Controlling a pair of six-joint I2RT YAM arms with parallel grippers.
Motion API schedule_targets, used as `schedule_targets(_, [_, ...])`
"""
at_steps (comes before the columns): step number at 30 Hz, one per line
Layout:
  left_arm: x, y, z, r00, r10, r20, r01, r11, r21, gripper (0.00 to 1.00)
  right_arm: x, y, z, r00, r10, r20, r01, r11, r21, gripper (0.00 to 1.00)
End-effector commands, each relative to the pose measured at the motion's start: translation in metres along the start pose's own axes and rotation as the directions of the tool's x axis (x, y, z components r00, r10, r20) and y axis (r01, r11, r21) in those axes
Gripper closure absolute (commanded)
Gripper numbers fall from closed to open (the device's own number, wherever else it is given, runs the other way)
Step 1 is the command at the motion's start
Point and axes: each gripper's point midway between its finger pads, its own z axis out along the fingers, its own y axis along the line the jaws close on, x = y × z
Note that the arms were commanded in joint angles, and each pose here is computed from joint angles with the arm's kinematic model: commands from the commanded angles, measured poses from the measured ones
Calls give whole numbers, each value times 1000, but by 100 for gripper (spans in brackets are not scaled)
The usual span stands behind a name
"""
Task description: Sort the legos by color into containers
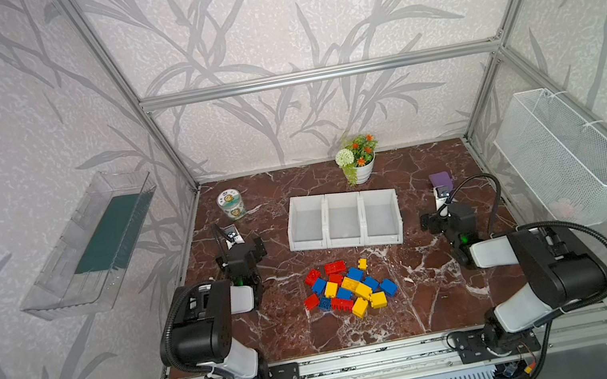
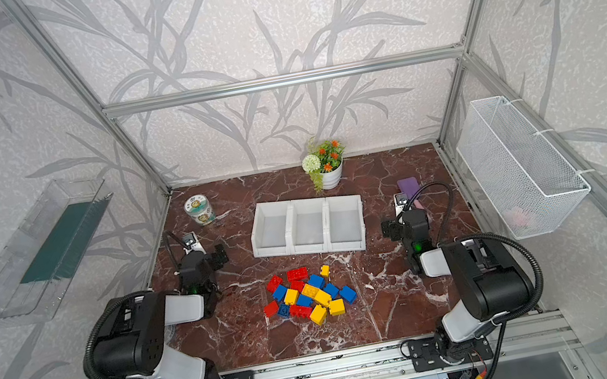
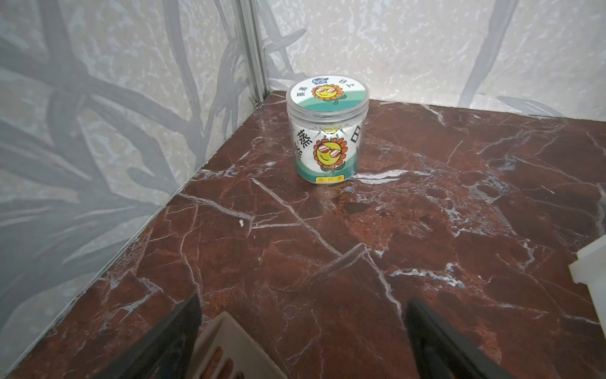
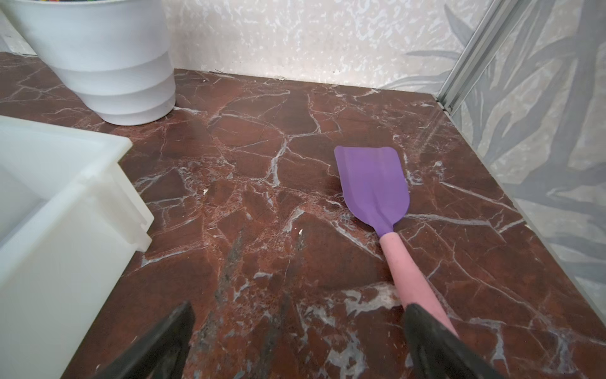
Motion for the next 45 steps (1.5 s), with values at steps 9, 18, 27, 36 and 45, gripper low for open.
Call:
schedule_targets(9, [-9, -3, 2, 1000, 2, 26, -2, 1000, 16, 1, -12, -1, -1, 999, 0, 41, -1, 1000, 4, 1])
schedule_targets(18, [-10, -4, 2, 1000, 5, 28, -6, 1000, 15, 1, -11, -1, -1, 999, 1, 40, -1, 1000, 5, 1])
schedule_targets(27, [-9, -4, 2, 1000, 6, 25, -6, 1000, 15, 1, -12, -1, -1, 999, 1, 41, -1, 1000, 5, 1])
schedule_targets(36, [-8, -4, 3, 1000, -2, 7, 2, 1000, 25, 1, -12, -1, -1, 999, 0, 41, 0, 1000, 5, 1])
schedule_targets(45, [-20, -10, 2, 999, 32, -26, -30, 998, 56, 1, -30, -8, -11, 996, 10, 84, -13, 999, 39, 1])
